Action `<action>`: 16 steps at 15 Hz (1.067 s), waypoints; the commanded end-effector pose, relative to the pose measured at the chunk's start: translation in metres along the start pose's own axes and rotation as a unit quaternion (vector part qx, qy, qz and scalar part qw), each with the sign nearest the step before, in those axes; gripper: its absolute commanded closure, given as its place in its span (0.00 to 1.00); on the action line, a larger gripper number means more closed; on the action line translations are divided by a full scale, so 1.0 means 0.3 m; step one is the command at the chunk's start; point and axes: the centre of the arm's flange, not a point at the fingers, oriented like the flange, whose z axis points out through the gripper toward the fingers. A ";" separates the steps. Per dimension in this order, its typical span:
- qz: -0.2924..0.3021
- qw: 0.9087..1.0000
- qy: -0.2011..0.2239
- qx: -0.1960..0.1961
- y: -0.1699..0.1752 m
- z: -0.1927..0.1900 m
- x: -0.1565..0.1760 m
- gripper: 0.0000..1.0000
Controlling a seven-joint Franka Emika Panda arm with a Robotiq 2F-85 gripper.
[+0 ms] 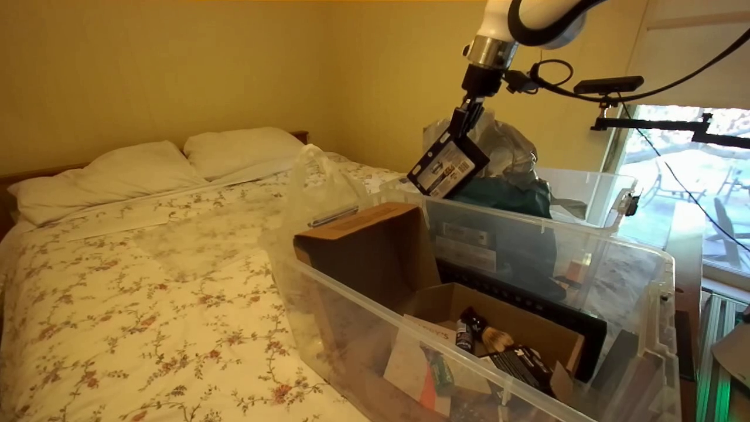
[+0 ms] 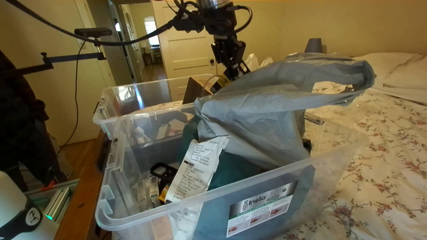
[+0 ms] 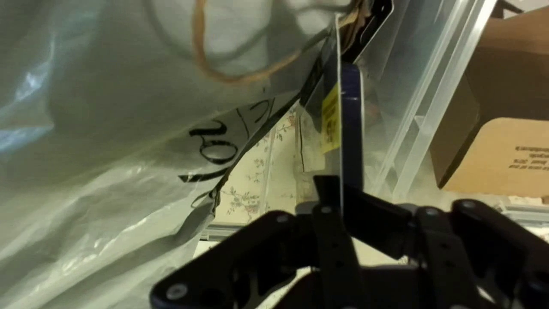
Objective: Move the black object from the basket on the left to the basket on the right
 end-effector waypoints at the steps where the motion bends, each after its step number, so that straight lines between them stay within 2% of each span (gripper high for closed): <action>1: -0.010 0.999 -0.047 0.016 -0.035 0.009 0.030 0.99; 3: -0.006 0.997 -0.071 0.035 -0.047 0.011 0.040 0.99; 7: 0.020 0.994 -0.085 0.072 -0.052 0.012 0.100 0.99; 10: 0.031 0.985 -0.129 0.114 -0.071 0.035 0.109 0.99; 12: 0.034 0.982 -0.146 0.119 -0.074 0.044 0.115 0.99; 15: 0.028 0.973 -0.197 0.117 -0.074 0.077 0.120 0.97; 16: 0.026 0.971 -0.209 0.117 -0.076 0.084 0.120 0.70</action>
